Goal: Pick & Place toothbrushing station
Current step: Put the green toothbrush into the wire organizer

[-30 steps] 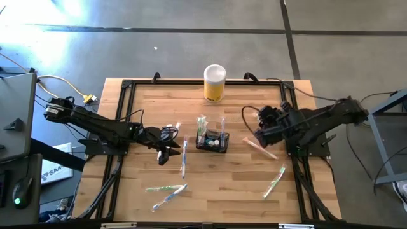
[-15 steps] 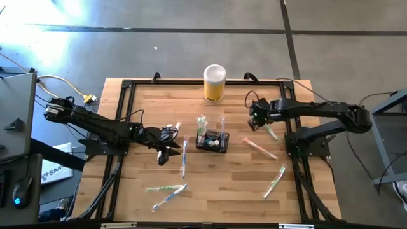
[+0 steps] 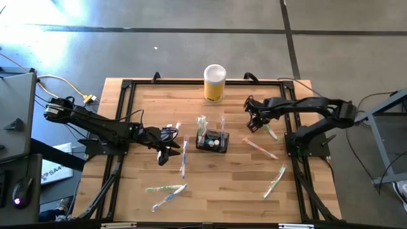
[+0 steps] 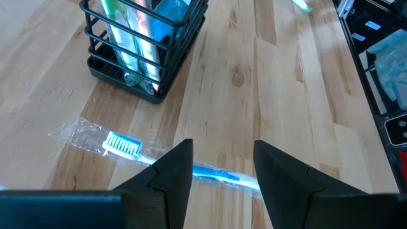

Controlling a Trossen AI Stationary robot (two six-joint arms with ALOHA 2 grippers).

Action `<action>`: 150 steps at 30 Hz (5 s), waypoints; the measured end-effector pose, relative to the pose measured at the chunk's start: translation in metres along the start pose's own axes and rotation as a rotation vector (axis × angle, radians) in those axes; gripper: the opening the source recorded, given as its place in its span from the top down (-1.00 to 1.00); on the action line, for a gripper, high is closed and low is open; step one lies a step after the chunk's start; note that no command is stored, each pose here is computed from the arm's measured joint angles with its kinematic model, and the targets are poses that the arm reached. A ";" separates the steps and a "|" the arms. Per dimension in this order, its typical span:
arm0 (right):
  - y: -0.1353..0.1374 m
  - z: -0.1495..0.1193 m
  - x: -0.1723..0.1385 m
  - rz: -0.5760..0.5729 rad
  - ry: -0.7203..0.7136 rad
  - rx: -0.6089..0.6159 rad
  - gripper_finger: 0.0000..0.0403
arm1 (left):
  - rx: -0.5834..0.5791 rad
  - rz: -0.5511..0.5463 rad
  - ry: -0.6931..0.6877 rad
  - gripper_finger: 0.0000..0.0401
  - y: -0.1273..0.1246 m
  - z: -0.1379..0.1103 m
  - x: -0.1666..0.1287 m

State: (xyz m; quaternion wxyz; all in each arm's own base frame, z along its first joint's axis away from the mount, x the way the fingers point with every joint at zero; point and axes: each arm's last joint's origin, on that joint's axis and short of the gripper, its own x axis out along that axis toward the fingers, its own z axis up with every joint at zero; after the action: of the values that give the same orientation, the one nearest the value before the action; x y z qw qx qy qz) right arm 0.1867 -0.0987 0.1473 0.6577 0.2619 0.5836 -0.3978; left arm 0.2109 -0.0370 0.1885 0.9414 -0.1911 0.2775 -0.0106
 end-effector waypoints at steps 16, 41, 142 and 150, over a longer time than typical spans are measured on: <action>0.009 0.004 0.022 -0.036 0.048 -0.111 0.38 | 0.000 0.001 -0.001 0.20 0.000 0.000 0.000; 0.007 0.010 0.009 -0.118 -0.005 -0.111 0.38 | 0.000 0.001 -0.001 0.20 0.000 0.000 0.000; 0.136 -0.076 -0.087 0.491 -1.352 -0.247 0.98 | 0.020 0.039 0.054 0.20 0.004 -0.009 0.020; 0.133 -0.072 -0.076 0.488 -1.270 -0.199 0.98 | 0.067 0.026 0.029 0.20 0.003 -0.007 0.020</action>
State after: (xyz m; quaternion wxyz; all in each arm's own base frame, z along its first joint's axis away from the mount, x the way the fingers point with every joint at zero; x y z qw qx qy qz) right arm 0.2569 0.0486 0.1928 0.9639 0.0405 0.0433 -0.2594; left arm 0.2243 -0.0391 0.1713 0.9433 -0.1557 0.2929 -0.0104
